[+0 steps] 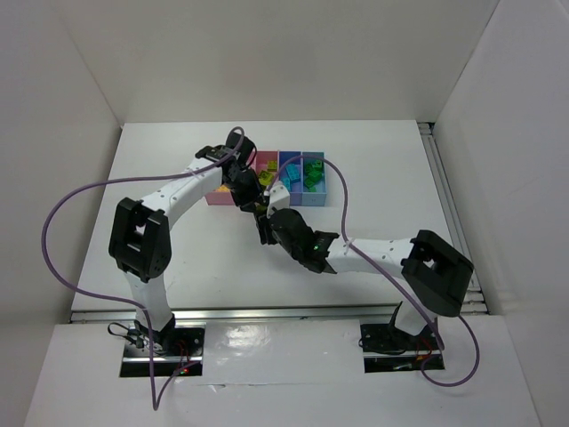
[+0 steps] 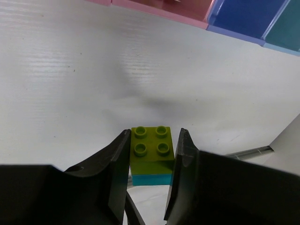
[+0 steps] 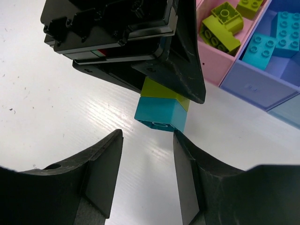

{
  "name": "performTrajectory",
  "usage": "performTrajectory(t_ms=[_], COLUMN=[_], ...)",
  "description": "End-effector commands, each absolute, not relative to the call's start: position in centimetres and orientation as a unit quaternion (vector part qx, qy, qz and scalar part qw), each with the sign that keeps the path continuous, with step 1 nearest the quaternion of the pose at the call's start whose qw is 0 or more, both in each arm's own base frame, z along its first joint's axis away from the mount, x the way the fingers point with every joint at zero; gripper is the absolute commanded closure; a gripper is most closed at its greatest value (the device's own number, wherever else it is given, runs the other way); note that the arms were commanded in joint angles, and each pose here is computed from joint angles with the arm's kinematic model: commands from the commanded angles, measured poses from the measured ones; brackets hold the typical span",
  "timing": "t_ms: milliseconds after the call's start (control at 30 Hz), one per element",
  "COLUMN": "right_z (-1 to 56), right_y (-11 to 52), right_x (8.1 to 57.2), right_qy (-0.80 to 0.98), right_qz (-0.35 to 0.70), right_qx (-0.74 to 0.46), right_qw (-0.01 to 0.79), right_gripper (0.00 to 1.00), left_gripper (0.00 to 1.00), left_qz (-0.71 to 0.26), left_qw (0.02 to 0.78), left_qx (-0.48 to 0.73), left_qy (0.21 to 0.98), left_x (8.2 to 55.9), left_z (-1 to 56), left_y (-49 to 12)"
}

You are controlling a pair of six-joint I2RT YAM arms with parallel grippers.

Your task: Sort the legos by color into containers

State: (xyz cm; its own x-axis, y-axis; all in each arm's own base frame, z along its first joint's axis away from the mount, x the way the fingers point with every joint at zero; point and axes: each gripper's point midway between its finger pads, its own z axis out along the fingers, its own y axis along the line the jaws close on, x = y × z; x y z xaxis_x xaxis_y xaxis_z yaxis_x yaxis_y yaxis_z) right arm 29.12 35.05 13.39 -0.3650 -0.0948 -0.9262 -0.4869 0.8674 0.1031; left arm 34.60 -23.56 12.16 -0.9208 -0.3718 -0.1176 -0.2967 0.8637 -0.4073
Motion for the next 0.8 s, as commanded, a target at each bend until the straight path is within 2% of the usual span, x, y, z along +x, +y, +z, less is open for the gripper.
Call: performTrajectory(t_ms=[0,233,467,633,767], right_z=[17.0,17.2,16.7,16.9,17.5], right_y=[35.5,36.0,36.6,36.5,35.5], right_x=[30.1,30.7,31.7,32.0,31.9], right_qy=[0.771,0.764,0.765,0.761,0.758], right_qz=[0.194,0.187,0.165,0.153,0.147], right_qx=[-0.166,-0.17,-0.175,-0.165,-0.152], right_qw=[0.583,0.593,0.598,0.608,0.617], right_gripper=[0.46,0.52,0.52,0.61,0.75], left_gripper=[0.99,0.99,0.99,0.99,0.99], left_qz=[-0.222,-0.226,-0.229,-0.232,-0.229], left_qw=[0.096,0.093,0.091,0.094,0.092], left_qx=[-0.154,-0.153,-0.152,-0.151,-0.156], left_qy=[0.958,0.958,0.957,0.956,0.957], left_x=[34.8,34.7,34.6,34.6,34.6], left_z=[13.7,13.7,13.8,14.1,13.9], left_y=[-24.4,-24.5,-24.7,-24.7,-24.3])
